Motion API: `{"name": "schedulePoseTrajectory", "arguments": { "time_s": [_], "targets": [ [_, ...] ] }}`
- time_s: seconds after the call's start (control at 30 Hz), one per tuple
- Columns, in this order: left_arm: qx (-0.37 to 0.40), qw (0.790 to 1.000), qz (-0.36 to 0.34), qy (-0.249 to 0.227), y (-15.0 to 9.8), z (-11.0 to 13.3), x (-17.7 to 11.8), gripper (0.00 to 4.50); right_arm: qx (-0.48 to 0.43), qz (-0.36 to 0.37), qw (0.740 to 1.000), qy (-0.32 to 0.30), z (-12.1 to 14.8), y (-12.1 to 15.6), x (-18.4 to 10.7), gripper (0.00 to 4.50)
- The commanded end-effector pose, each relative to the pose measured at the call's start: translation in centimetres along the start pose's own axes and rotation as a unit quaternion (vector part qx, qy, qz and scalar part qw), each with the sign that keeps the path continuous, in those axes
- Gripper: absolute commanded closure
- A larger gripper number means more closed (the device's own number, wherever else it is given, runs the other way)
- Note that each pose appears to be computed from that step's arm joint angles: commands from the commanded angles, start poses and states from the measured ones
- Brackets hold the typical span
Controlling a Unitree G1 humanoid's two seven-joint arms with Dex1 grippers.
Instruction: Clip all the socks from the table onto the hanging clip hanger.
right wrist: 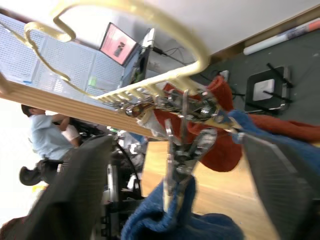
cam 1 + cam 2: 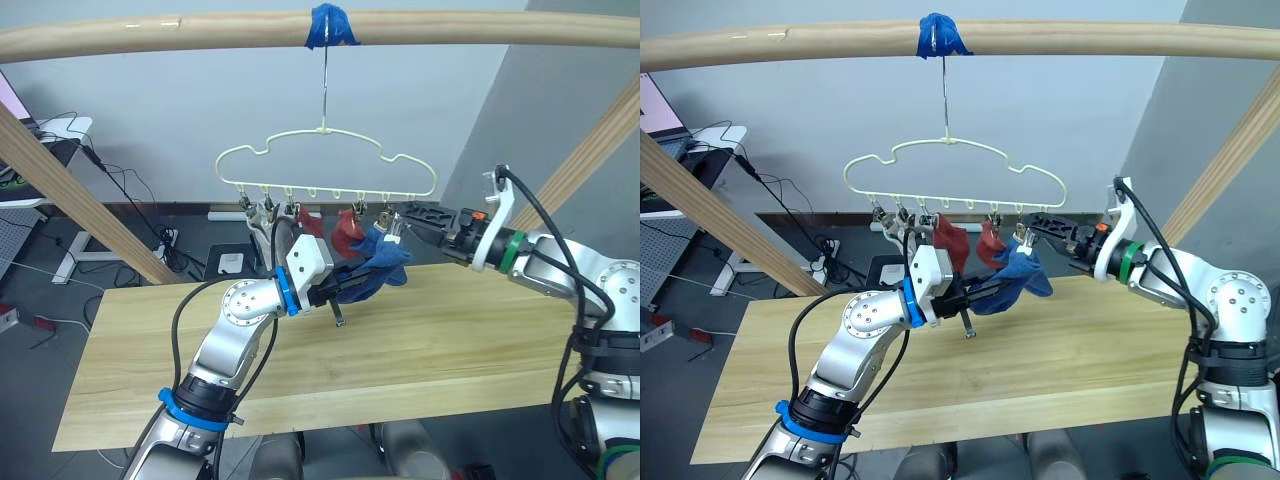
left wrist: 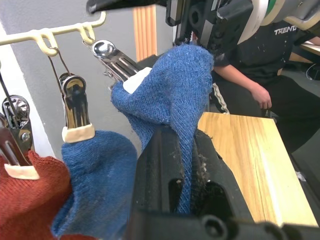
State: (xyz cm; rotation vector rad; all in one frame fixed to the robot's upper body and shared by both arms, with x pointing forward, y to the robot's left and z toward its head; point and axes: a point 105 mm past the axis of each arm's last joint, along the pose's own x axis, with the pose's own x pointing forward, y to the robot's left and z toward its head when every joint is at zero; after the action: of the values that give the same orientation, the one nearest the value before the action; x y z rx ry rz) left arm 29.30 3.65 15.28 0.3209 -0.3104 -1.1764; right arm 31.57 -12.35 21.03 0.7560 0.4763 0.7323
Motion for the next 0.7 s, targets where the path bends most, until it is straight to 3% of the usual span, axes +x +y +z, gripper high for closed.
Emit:
{"name": "schedulePoseTrajectory", "arguments": {
  "time_s": [0.03,0.13,0.23,0.33,0.47,0.57,0.7],
  "targets": [
    [0.009,1.000,-0.016,-0.020,-0.3,1.0,0.2,4.50,-0.096,-0.012,0.995,-0.020,1.6,0.9,-2.7,0.07],
    [-0.001,0.999,-0.022,-0.023,-0.3,0.9,0.4,4.50,-0.244,-0.029,0.969,-0.006,1.4,1.5,-4.7,0.07],
    [-0.008,0.999,-0.027,-0.022,-0.2,0.8,0.4,4.50,-0.309,-0.007,0.951,0.003,1.0,2.2,-5.7,0.07],
    [-0.024,0.999,-0.028,-0.022,0.0,0.7,0.4,3.72,-0.312,0.013,0.950,0.009,0.7,2.4,-6.0,0.00],
    [-0.098,0.995,-0.013,-0.003,1.9,0.0,-1.2,2.52,-0.439,0.034,0.897,0.032,-1.2,2.2,-6.3,0.00],
    [-0.114,0.993,-0.014,0.014,2.7,-0.1,-3.1,1.74,-0.497,0.035,0.867,0.025,-1.4,1.2,-6.0,0.00],
    [-0.138,0.990,0.023,0.036,4.0,0.4,-6.6,0.57,-0.494,0.059,0.867,0.021,-2.0,0.8,-5.6,0.00]
  ]
}}
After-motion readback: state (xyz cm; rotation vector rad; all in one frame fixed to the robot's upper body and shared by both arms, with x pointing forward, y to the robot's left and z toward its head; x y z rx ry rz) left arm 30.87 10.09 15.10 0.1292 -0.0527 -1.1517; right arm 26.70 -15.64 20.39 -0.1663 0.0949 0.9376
